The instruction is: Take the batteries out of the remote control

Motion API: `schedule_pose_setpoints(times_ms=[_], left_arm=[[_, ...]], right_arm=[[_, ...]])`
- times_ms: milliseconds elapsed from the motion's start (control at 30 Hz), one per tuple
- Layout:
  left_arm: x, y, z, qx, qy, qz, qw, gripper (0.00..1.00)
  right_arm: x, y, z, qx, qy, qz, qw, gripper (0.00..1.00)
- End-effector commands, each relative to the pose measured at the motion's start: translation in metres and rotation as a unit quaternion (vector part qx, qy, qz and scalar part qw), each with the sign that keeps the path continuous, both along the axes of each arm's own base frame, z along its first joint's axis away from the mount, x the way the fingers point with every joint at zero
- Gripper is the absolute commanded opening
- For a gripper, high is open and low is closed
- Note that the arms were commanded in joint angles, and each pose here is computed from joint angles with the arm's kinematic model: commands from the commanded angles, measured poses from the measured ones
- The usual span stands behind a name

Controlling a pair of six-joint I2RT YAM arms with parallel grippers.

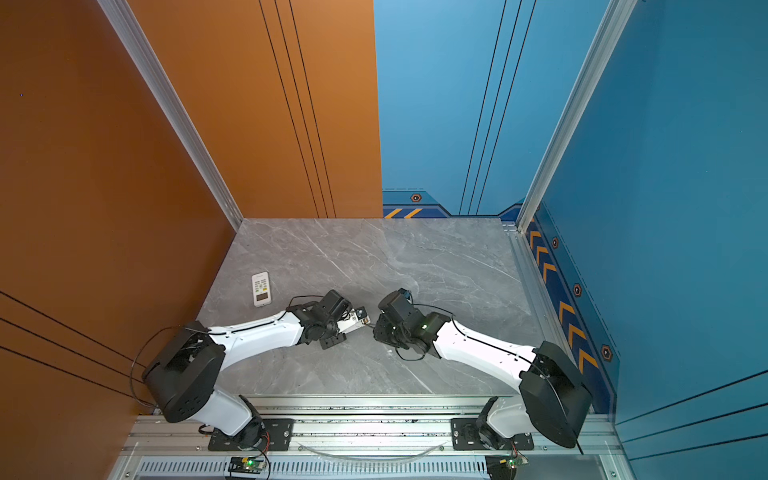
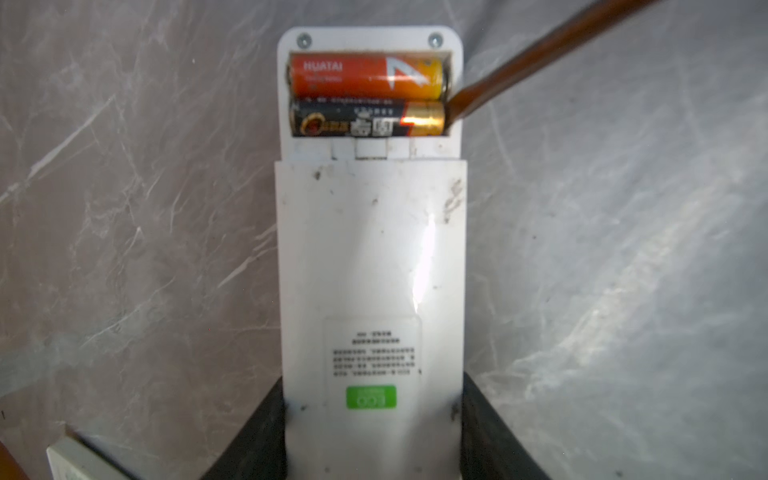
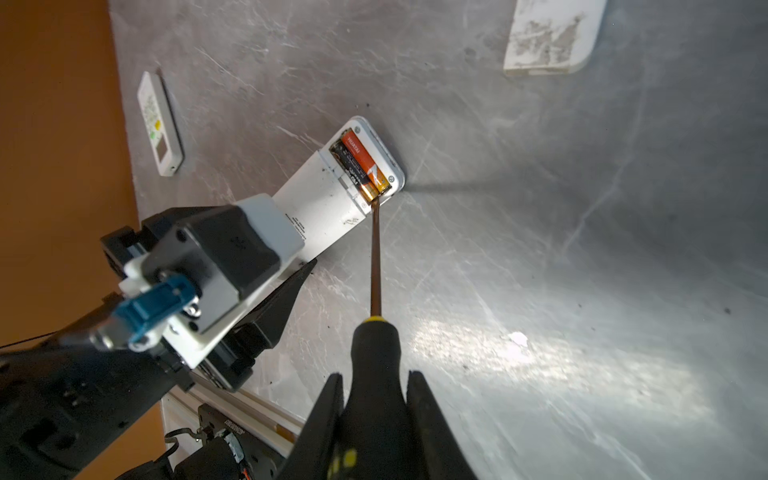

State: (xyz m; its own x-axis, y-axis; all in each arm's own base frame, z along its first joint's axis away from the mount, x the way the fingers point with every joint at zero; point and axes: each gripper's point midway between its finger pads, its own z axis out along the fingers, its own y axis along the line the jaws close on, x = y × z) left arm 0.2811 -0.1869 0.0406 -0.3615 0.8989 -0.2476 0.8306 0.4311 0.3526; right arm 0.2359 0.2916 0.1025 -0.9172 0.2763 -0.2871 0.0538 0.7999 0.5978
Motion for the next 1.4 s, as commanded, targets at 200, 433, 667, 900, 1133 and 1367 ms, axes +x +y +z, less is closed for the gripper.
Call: schedule_pose_setpoints(times_ms=[200, 433, 667, 900, 1133, 1367], left_arm=[[-0.074, -0.056, -0.006, -0.102, 0.182, -0.141, 0.968, 0.01], [-0.075, -0.067, 0.005, -0.141, 0.212, -0.142, 0.957, 0.0], [-0.072, -0.063, 0.005, -0.15, 0.231, -0.12, 0.954, 0.0], [-0.066, -0.063, -0.001, -0.139, 0.242, -0.099, 0.955, 0.0], [-0.064, -0.06, -0.006, -0.129, 0.251, -0.086, 0.956, 0.0], [-0.06, -0.061, -0.008, -0.117, 0.245, -0.084, 0.959, 0.0]], right_arm=[[-0.004, 0.008, -0.044, 0.023, -0.053, 0.0, 0.998, 0.0], [0.003, 0.012, -0.018, 0.043, -0.101, -0.006, 0.994, 0.0], [0.004, -0.002, 0.002, 0.065, -0.13, -0.033, 0.989, 0.0], [0.005, -0.005, 0.017, 0.092, -0.148, -0.045, 0.984, 0.0], [0.007, -0.003, 0.025, 0.117, -0.159, -0.052, 0.979, 0.0], [0.01, -0.006, 0.037, 0.132, -0.173, -0.064, 0.974, 0.0]])
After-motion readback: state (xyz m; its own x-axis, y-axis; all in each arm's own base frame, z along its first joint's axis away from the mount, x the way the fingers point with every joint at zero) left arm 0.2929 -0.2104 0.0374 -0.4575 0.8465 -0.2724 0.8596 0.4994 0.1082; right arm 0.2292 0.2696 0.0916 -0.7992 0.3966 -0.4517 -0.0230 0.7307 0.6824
